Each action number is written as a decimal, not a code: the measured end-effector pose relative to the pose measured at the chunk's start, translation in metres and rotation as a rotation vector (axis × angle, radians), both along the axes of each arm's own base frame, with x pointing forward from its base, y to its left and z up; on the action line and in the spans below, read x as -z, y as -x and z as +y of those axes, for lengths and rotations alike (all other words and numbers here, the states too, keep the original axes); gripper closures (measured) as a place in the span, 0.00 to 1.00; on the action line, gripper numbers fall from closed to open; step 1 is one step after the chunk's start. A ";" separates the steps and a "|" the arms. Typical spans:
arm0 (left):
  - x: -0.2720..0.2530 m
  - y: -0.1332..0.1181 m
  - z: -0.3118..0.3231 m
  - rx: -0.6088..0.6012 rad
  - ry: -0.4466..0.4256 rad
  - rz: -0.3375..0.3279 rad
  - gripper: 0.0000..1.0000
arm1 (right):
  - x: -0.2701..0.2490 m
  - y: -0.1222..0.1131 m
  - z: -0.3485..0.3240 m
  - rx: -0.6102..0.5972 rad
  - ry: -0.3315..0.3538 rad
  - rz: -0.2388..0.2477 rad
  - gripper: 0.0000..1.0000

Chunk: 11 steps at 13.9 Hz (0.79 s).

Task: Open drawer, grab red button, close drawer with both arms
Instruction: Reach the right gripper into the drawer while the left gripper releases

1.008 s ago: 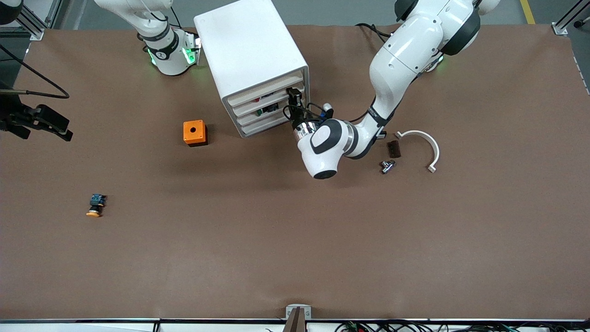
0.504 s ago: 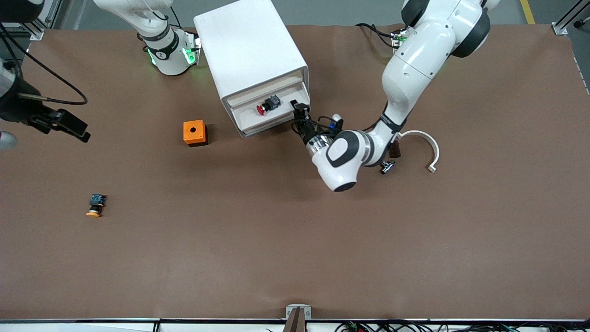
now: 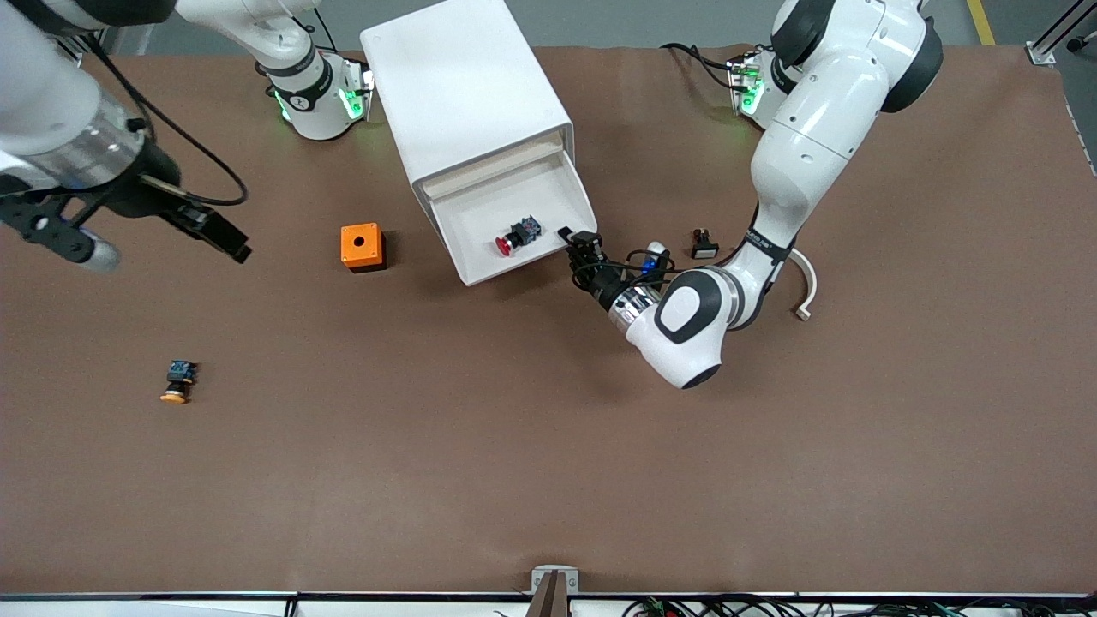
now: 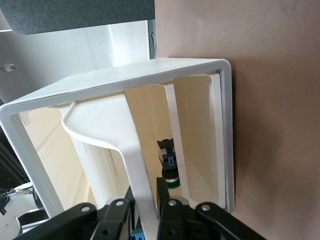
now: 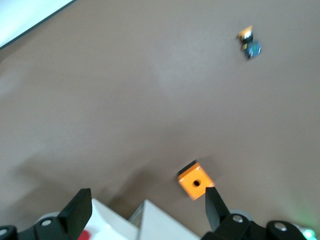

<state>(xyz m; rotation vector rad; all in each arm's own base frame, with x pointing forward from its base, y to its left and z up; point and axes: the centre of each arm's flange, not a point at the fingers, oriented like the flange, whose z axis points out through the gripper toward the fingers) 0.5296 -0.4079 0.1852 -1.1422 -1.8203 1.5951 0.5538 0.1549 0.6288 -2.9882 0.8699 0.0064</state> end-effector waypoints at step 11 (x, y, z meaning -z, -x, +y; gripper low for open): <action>-0.033 -0.048 0.024 -0.011 0.219 -0.254 0.00 | 0.049 0.042 0.177 0.308 -0.010 0.021 0.00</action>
